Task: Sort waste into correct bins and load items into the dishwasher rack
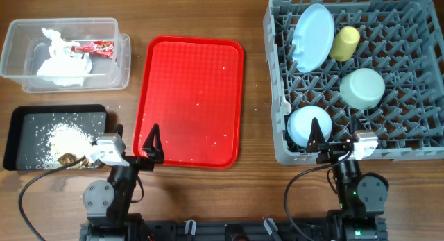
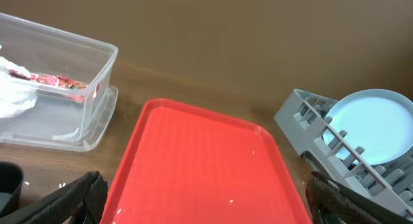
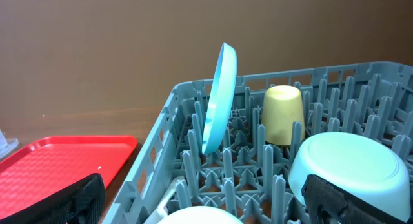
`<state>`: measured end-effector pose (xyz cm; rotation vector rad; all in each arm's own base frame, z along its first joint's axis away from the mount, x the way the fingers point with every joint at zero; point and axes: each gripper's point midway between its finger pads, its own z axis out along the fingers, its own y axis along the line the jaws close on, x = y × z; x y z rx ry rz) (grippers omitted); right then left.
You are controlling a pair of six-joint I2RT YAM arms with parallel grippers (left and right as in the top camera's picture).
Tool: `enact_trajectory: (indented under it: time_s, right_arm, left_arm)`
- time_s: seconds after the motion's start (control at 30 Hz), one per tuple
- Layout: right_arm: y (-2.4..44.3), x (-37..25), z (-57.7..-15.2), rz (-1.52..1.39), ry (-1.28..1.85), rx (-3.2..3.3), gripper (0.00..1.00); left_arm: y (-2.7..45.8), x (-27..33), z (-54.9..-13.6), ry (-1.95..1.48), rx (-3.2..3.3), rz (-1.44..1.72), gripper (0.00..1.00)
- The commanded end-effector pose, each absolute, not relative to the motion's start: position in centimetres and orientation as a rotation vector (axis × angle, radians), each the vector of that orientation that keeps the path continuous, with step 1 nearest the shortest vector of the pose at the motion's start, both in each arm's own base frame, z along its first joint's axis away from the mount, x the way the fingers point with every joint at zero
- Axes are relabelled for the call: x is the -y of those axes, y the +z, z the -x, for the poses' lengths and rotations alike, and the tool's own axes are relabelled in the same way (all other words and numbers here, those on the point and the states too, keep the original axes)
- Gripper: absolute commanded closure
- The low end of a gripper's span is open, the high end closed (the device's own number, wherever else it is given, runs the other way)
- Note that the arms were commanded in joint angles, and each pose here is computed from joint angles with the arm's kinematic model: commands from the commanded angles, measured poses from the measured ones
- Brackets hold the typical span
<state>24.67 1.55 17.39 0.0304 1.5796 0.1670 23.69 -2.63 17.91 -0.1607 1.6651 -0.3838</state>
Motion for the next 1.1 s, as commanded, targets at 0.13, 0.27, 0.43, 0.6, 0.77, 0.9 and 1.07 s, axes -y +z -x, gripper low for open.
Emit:
enact_trajectory:
  time_s: [0.13,0.27,0.43,0.6,0.77,0.9,1.07]
  right_arm:
    - [17.6,-1.5,-24.6,-0.020,0.149,-1.570,0.00]
    - [17.6,-1.5,-24.6,-0.020,0.149,-1.569,0.00]
    - [17.6,-1.5,-24.6,-0.020,0.149,-1.569,0.00]
    - [17.6,-1.5,-24.6,-0.020,0.149,-1.570,0.00]
    - [17.6,-1.5,-24.6,-0.020,0.149,-1.570,0.00]
    - [17.6,-1.5,-24.6,-0.020,0.149,-1.569,0.00]
    - [17.6,-1.5,-24.6,-0.020,0.149,-1.570,0.00]
  left_arm:
    - [19.0,3.0,-24.2,-0.385,-1.542,0.100,0.00]
    - [19.2,3.0,-24.3,-0.385,-1.512,0.094,0.00]
    - [17.3,2.9,-24.4,-0.381,-1.588,0.113,0.00]
    - [16.1,3.1,-24.4,-0.352,-1.638,0.081,0.00]
    - [16.0,2.8,-24.4,-0.228,-1.635,-0.024,0.00]
    - [15.9,2.1,-24.5,-0.197,-1.639,0.006,0.00]
    - [15.7,0.3,-24.6,-0.112,-1.643,0.087,0.00]
